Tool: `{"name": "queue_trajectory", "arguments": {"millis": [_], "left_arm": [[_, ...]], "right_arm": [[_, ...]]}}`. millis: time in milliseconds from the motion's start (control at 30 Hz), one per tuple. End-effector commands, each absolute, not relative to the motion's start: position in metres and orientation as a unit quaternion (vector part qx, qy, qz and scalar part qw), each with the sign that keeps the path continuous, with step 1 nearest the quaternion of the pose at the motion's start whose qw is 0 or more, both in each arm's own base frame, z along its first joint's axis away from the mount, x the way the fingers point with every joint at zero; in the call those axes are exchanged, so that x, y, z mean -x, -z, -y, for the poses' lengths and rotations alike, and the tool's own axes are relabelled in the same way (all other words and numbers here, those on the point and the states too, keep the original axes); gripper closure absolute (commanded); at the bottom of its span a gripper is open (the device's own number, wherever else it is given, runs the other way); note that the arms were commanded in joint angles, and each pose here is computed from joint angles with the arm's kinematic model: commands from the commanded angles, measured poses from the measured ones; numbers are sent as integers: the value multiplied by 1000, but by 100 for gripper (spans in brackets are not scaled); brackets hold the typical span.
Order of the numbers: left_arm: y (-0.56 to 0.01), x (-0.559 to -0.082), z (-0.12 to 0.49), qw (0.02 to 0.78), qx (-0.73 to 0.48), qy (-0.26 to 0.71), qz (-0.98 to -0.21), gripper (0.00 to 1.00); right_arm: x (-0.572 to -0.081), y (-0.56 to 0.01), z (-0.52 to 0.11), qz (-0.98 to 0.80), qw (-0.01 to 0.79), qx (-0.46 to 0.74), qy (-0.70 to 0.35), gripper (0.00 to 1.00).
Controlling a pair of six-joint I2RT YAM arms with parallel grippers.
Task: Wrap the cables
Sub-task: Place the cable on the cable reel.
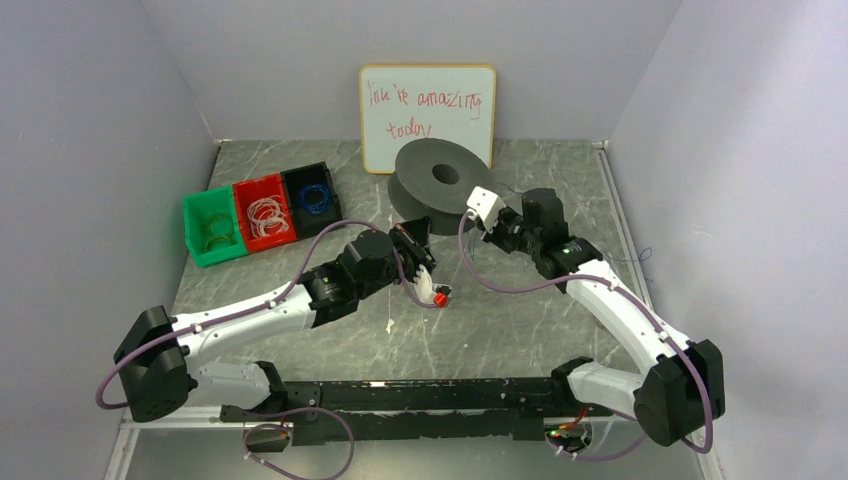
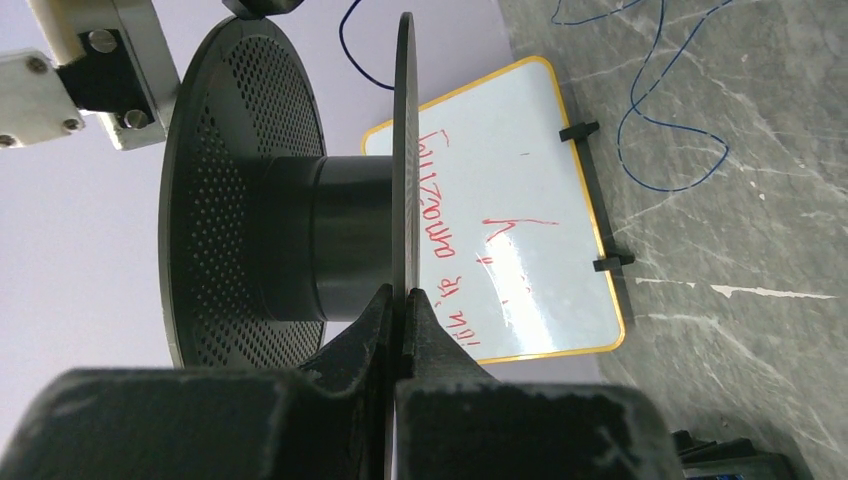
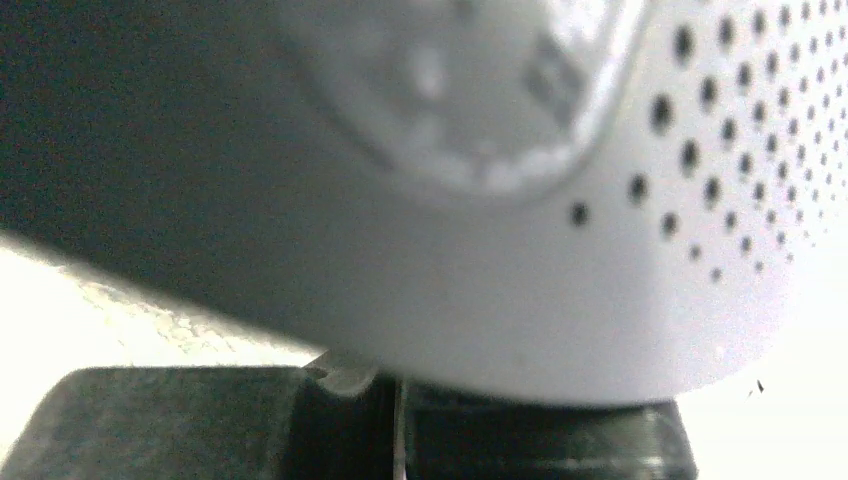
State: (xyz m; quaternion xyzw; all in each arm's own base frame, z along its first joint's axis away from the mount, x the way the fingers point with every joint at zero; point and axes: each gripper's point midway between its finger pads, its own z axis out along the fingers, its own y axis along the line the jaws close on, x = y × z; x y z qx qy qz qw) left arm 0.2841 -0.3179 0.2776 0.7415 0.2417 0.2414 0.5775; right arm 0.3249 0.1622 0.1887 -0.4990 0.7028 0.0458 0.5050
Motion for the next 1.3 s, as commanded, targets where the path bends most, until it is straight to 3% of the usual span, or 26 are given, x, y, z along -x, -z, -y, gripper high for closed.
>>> {"name": "queue_trajectory", "arguments": {"millis": [0,567,1267], "left_arm": [[-336,-275,325,648,-690,-242,-211,98],[-331,-262,322,621,-716,-149,-282,98],[-324,-260,318,596,-732,-137,-300,98]], "right_arm": [[-321,-216,-180,-660,529,529,-62,100],[-311,-204,-176,-658,491,568,-44,100],[-275,-187,-166,-652,374,656,-73,100]]}}
